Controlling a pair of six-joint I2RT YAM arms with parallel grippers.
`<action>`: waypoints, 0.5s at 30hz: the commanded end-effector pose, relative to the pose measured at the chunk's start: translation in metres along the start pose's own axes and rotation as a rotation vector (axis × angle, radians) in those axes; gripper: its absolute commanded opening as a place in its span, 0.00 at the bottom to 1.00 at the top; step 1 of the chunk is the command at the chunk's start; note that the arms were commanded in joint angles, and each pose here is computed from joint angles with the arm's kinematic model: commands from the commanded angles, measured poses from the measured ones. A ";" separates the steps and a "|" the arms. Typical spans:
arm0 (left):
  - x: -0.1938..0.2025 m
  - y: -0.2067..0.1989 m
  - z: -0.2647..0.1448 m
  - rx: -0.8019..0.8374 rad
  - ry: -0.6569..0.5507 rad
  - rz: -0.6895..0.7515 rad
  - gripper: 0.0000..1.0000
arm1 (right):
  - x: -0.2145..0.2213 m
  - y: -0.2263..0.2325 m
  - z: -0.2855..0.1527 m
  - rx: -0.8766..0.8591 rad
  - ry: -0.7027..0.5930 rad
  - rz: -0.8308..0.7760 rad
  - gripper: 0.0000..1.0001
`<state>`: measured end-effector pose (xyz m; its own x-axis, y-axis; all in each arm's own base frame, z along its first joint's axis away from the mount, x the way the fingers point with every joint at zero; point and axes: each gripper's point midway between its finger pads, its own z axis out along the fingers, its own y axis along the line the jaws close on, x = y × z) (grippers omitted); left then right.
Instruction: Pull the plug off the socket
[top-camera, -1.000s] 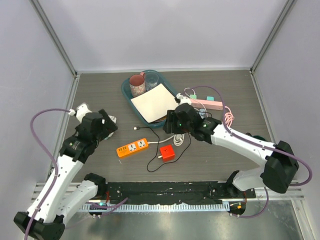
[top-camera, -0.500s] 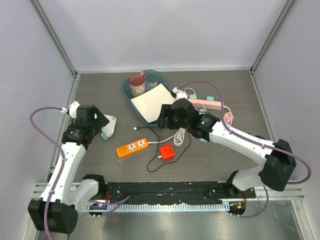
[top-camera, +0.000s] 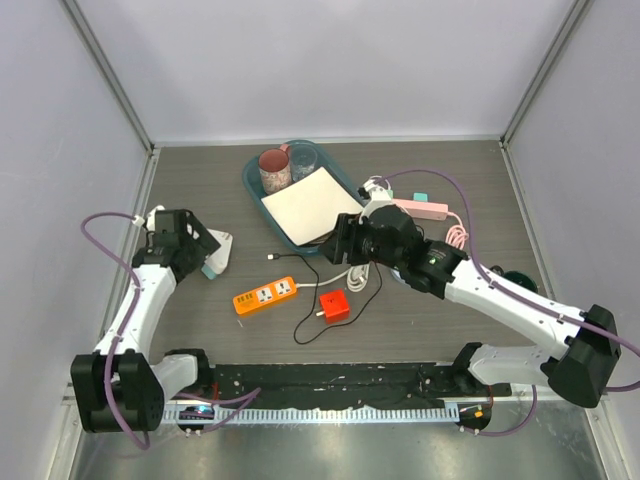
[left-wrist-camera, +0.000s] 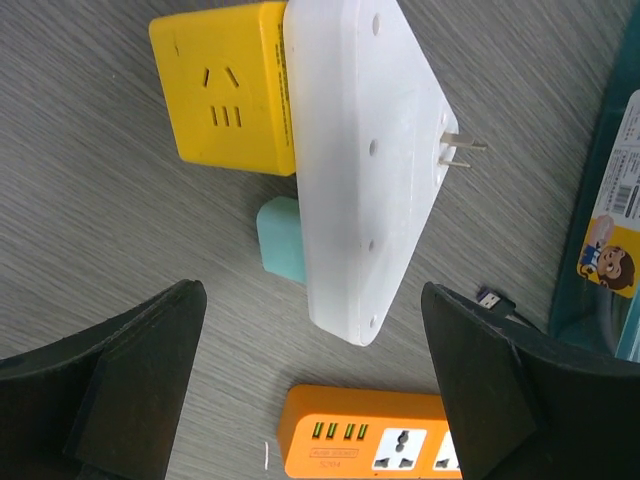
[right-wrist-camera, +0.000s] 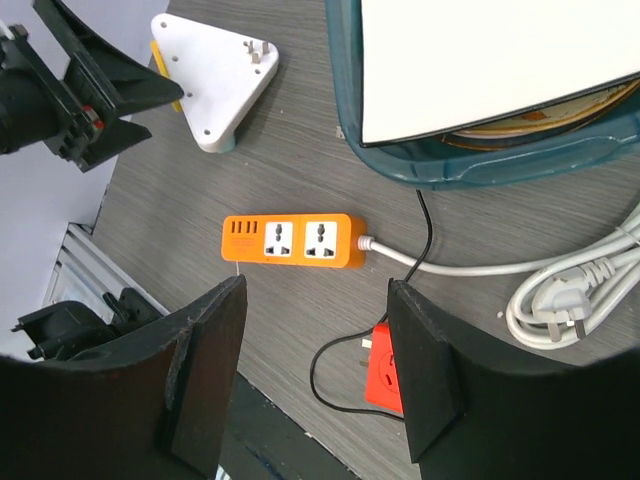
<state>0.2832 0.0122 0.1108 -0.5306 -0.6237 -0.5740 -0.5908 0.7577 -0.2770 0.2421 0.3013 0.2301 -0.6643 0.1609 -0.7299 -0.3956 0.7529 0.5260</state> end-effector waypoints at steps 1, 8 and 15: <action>-0.017 -0.011 0.003 0.064 -0.052 0.009 0.94 | -0.003 0.009 -0.006 -0.049 -0.017 -0.023 0.64; -0.014 -0.013 0.017 0.065 -0.020 -0.009 0.92 | -0.005 0.011 -0.011 -0.066 -0.033 -0.023 0.64; -0.006 -0.012 0.031 0.062 0.006 -0.009 0.89 | -0.005 0.012 -0.014 -0.070 -0.032 -0.025 0.63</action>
<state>0.2997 0.0112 0.0939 -0.5474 -0.6339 -0.5465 -0.5748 0.7593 -0.3050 0.2344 0.2982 0.2256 -0.6729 0.1464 -0.7251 -0.4079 0.7442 0.5289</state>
